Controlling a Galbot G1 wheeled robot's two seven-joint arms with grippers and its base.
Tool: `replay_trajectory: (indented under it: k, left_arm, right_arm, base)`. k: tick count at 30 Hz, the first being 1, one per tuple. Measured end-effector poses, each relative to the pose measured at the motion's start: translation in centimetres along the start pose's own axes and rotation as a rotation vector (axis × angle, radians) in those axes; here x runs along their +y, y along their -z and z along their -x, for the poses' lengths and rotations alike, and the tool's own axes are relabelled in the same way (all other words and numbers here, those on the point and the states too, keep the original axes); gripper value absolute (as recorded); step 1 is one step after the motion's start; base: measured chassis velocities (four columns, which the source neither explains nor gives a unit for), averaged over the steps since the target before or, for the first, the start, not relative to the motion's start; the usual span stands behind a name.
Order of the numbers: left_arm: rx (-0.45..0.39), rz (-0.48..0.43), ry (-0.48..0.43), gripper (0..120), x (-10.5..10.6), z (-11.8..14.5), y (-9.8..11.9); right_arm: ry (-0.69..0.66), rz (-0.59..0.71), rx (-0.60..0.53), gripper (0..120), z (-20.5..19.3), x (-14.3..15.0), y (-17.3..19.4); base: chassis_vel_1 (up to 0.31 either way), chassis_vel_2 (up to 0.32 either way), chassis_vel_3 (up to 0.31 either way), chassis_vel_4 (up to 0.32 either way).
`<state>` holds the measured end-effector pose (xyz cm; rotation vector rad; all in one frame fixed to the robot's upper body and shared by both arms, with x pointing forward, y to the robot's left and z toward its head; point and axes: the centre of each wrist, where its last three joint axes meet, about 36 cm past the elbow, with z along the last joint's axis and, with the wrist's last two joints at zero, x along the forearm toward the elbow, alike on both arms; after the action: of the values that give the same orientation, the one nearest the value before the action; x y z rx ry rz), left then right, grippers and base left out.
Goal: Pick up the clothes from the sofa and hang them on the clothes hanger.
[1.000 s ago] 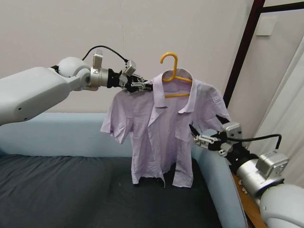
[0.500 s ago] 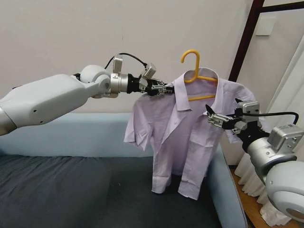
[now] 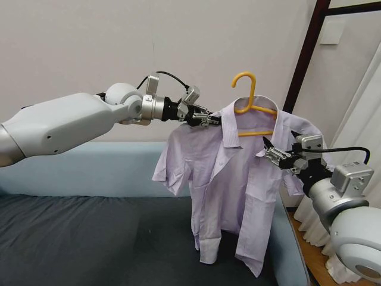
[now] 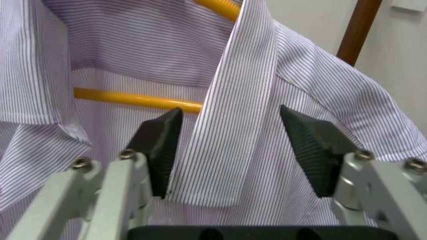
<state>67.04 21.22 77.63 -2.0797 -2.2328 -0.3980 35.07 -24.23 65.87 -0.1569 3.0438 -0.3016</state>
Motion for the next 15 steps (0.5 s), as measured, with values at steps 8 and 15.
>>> replay_trajectory:
  k: [8, 15]
  left_arm:
    - [0.003, -0.005, -0.005, 7, -0.19, -0.53, -0.34]
    - [0.000, -0.013, -0.020, 7, -0.34, -0.55, -0.83]
  right_arm:
    - [0.014, -0.021, -0.002, 30, -0.30, 0.13, -0.50]
    - [0.022, -0.030, 0.002, 4, -0.28, 0.10, -0.71]
  base:
    - [0.000, 0.000, 0.000, 0.000]
    - [0.000, 0.000, 0.000, 0.000]
